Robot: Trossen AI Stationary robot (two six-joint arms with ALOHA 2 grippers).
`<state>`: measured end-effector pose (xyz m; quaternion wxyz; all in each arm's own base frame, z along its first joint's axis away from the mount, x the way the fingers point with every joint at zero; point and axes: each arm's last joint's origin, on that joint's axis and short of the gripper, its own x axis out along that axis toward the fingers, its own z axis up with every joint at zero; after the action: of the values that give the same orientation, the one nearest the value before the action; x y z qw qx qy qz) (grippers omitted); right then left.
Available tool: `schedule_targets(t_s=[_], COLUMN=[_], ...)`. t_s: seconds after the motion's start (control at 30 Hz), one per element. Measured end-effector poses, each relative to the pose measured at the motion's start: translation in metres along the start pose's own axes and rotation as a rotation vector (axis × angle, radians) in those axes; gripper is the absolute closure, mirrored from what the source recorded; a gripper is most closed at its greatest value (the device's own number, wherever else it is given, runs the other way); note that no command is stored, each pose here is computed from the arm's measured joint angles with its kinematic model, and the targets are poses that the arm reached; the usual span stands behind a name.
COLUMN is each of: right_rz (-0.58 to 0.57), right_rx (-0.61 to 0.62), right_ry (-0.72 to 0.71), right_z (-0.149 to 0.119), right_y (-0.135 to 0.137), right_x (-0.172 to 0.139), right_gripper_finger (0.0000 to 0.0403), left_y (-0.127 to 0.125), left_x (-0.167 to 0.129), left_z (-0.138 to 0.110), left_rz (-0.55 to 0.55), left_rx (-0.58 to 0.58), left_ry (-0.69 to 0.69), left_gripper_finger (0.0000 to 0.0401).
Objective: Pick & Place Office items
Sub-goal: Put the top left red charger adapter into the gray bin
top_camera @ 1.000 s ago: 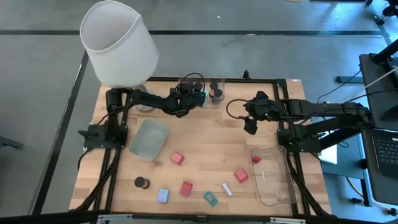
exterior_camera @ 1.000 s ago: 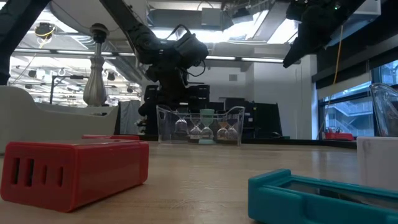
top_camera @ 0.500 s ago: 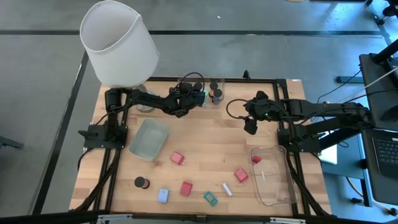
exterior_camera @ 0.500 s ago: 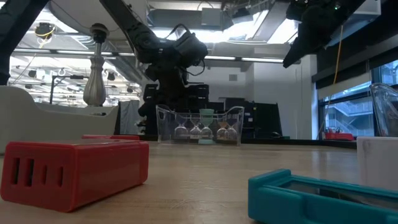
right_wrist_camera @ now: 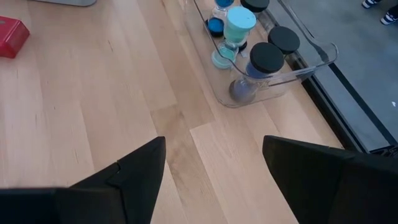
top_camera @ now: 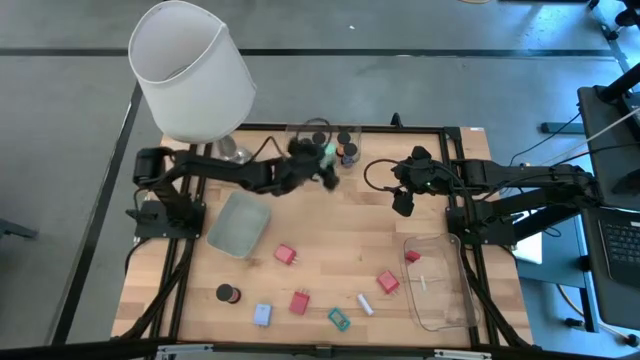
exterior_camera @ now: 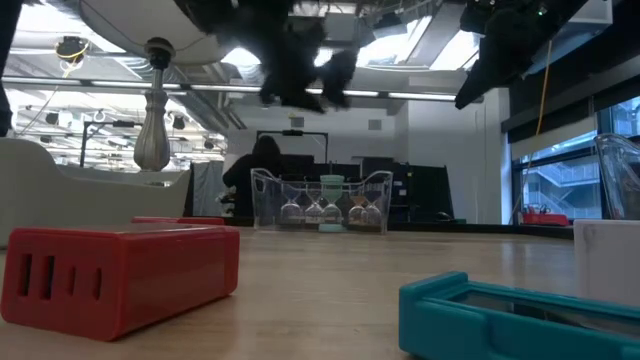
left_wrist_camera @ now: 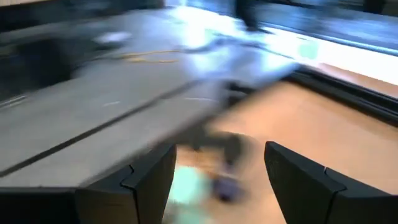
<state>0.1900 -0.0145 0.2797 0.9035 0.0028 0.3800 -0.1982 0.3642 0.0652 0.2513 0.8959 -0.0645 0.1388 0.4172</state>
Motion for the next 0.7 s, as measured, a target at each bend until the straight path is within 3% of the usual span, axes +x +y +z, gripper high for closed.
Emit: schedule_targets(t_s=[0.2, 0.33, 0.5, 0.7], right_rz=[-0.001, -0.001, -0.001, -0.001], right_rx=[0.004, 0.009, 0.012, 0.012], right_ry=[0.0, 0.0, 0.0, 0.0], right_z=[0.0, 0.0, 0.0, 0.0], right_y=[0.0, 0.0, 0.0, 0.0], right_x=[0.0, 0.0, 0.0, 0.0], right_gripper_finger=[0.0131, 0.0131, 0.0131, 0.0131], left_y=[-0.037, -0.05, -0.057, -0.062], left_x=[-0.049, -0.082, -0.11, -0.117], left_z=[0.002, -0.011, -0.033, -0.052], left_rz=[-0.523, -0.783, -0.901, -0.892], left_rx=[0.277, 0.46, 0.551, 0.573], left_ry=[0.035, 0.143, 0.328, 0.467], left_gripper_finger=[0.0159, 0.0159, 0.0159, 0.0159])
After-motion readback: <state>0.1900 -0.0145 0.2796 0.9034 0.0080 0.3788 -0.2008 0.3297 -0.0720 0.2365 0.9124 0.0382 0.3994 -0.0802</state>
